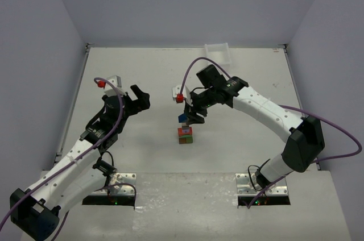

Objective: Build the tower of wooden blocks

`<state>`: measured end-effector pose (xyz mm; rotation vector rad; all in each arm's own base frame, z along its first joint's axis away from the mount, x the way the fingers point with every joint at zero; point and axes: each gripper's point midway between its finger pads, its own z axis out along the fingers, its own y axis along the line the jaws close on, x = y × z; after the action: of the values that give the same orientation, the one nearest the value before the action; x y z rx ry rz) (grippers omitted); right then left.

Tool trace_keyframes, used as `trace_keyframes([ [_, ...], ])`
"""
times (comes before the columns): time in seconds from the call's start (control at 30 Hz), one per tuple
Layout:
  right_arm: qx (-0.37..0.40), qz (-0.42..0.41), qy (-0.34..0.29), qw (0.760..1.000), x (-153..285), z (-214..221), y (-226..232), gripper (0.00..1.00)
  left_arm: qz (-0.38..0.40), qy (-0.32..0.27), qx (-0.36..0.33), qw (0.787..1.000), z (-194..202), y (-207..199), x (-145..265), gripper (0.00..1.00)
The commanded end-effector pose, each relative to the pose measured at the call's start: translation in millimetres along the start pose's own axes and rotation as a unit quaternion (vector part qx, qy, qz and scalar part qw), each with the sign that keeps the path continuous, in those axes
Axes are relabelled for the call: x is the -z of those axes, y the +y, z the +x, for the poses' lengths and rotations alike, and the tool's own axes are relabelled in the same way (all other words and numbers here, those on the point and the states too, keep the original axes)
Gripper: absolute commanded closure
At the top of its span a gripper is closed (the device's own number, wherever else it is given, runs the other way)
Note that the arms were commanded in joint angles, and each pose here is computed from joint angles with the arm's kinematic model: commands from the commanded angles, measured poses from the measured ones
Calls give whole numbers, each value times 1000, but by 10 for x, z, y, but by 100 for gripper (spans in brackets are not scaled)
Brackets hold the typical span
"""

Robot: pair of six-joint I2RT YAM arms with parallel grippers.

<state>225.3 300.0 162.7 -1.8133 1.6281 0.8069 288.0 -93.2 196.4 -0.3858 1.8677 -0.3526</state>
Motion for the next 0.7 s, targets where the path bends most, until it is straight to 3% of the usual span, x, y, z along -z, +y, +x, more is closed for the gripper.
trace_keyframes([
  [0.0, 20, 19, -28, 999, 66, -171, -25, 33, 13, -21, 6, 1000, -105, -51, -1, 0],
  [0.07, 16, 34, -30, 999, 94, -190, -63, 2, 12, -20, 5, 1000, -104, -50, -7, 0],
  [0.3, 12, 102, -64, 993, 356, -487, -196, 1, 11, -20, 6, 1000, -108, -47, 0, 0],
  [0.4, -28, 157, -80, 984, 525, -587, -292, 1, 12, -22, 9, 1000, -130, -56, 13, 0],
  [0.53, -167, 292, -79, 939, 933, -429, -625, 1, 5, -23, 14, 1000, -144, -32, 38, 0],
  [0.67, -332, 377, -114, 857, 1409, 65, -847, 1, -18, -27, 21, 999, -164, 42, 44, 0],
])
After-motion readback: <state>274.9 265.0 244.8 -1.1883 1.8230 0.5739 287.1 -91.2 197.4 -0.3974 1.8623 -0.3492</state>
